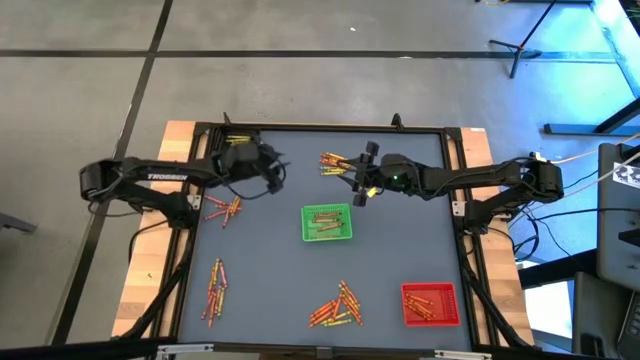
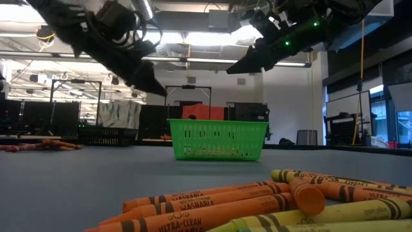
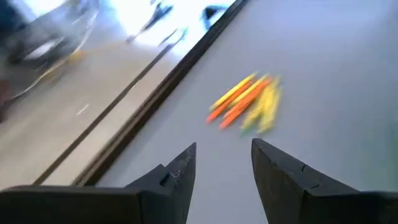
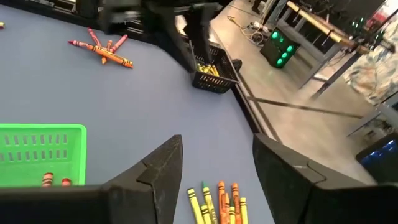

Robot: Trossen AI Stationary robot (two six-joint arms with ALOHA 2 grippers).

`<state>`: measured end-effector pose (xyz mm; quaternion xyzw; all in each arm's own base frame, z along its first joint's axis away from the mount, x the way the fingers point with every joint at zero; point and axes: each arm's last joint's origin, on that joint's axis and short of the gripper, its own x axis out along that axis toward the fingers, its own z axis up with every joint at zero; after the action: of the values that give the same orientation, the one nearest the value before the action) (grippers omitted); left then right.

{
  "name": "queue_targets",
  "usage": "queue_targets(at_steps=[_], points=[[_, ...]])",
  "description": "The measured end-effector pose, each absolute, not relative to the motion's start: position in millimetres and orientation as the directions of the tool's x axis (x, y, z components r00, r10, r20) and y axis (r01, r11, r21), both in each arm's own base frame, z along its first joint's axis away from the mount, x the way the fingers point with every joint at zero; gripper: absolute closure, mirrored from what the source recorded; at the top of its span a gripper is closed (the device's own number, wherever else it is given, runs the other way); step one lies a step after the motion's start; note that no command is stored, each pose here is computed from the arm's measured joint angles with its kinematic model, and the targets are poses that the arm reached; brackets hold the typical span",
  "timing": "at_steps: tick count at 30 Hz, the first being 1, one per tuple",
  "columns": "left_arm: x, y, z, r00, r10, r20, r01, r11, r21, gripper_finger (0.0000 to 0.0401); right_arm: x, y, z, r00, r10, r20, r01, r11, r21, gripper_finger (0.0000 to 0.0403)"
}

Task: Sort crayons
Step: Put the green crayon into the black bin

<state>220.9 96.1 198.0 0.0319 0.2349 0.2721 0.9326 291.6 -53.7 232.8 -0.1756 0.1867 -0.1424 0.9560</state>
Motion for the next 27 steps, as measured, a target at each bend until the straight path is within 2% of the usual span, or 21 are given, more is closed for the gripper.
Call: queue_targets(at_steps=[4, 13, 21, 27], points=[[227, 88, 187, 0.86, 0.4, -0.318, -0.378, 0.916, 0.131, 0.0263, 291, -54, 229, 0.876, -0.342, -0.341, 0.208, 0.904, -0.373, 0.021], [238, 88, 171, 0.859, 0.363, -0.361, -0.341, 0.932, 0.125, 0.0263, 293, -93, 193, 0.765, -0.446, -0.466, 0.35, 0.894, -0.281, 0.021], [240, 89, 174, 0.873, 0.371, -0.317, -0.346, 0.929, 0.135, 0.0263, 284, -127, 160, 0.714, -0.332, -0.617, 0.336, 0.935, -0.114, 0.021], [240, 90, 174, 0.874, 0.372, -0.312, -0.347, 0.928, 0.135, 0.0263, 284, -133, 144, 0.683, -0.3, -0.666, 0.333, 0.94, -0.082, 0.021]])
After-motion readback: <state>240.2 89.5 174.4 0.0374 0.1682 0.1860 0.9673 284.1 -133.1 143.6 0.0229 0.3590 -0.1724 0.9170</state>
